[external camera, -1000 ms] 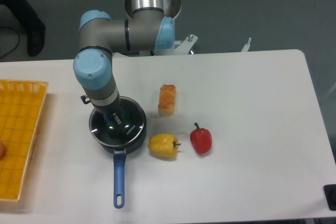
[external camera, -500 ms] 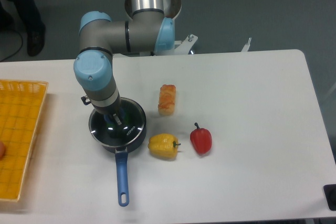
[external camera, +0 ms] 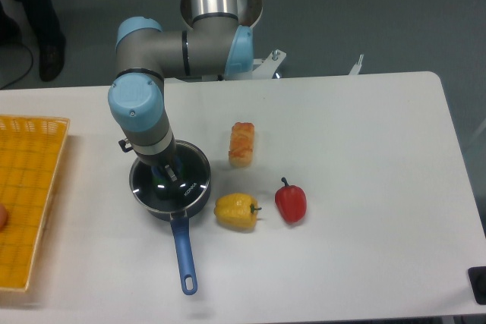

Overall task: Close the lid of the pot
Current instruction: 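Lower the glass lid onto the pan rim and settle it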

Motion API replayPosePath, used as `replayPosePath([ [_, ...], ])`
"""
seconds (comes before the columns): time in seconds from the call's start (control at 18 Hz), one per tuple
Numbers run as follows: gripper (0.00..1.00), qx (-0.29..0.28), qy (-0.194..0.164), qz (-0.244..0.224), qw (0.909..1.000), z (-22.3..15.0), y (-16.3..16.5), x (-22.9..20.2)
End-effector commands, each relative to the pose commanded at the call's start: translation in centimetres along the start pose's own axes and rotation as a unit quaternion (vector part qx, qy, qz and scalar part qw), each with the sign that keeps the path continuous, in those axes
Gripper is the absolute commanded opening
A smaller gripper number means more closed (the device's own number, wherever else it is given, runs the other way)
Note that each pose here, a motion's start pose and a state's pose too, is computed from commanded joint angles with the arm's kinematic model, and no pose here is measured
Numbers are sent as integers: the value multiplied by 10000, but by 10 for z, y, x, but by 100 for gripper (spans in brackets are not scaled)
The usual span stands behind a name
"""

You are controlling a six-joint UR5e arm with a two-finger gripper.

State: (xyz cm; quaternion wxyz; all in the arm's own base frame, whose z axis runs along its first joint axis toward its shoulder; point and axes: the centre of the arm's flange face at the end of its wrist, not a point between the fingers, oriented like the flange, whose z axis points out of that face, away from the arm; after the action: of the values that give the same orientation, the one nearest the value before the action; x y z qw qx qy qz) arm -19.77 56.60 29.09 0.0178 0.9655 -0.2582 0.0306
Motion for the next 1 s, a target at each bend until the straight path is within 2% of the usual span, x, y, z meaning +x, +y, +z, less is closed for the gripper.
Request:
replayPosePath([
  [1.0, 55, -105, 14, 15, 9999, 4, 1, 4],
])
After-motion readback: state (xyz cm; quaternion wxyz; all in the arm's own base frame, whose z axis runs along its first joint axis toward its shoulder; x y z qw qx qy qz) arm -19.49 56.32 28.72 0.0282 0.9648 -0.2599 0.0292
